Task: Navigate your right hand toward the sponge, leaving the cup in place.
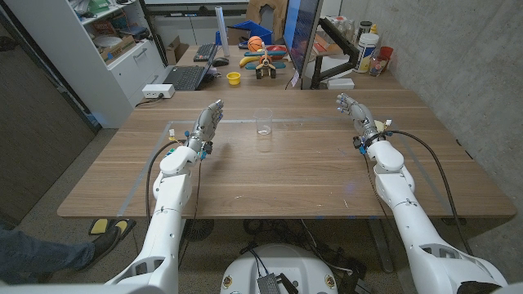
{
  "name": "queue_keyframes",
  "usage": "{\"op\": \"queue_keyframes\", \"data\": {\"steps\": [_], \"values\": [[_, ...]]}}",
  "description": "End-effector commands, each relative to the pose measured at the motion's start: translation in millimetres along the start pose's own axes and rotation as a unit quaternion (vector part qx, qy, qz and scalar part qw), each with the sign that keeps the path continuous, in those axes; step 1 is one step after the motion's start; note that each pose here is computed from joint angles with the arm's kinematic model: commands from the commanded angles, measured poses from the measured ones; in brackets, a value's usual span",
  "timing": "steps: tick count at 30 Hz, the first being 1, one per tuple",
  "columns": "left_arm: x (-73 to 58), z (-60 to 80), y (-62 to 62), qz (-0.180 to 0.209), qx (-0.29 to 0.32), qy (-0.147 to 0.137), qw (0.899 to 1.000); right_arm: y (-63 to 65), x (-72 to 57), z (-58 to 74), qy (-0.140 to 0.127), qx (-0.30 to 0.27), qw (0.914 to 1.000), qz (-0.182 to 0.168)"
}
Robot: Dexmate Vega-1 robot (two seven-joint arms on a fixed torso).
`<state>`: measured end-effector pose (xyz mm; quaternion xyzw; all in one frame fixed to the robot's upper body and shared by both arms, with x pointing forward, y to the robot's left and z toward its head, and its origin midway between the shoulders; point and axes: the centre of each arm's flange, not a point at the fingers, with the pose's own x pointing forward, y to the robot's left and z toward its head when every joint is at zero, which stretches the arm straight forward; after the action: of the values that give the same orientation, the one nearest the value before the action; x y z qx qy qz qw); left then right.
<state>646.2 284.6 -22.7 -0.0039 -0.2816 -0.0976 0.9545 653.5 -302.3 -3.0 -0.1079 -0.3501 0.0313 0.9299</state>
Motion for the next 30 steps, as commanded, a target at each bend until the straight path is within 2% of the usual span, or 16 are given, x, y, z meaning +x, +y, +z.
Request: {"op": "queue_keyframes", "data": {"steps": [1,5,13,30], "values": [[1.7,3.4,-2.1,-0.004,0.006,0.001,1.000,-4.6,0.3,2.1,-0.003,-0.013,0.9999,-0.007],[2.5,4.1,-2.4,-0.005,0.007,0.000,1.000,-6.0,0.8,3.1,-0.008,-0.013,0.9999,-0.009],[4.3,4.3,-2.9,-0.005,0.007,0.000,1.000,-8.7,5.4,8.6,-0.006,-0.048,0.9987,-0.011],[4.2,2.7,-1.7,0.000,0.005,0.001,1.000,-10.2,11.3,5.8,-0.007,-0.058,0.9981,-0.018]]}}
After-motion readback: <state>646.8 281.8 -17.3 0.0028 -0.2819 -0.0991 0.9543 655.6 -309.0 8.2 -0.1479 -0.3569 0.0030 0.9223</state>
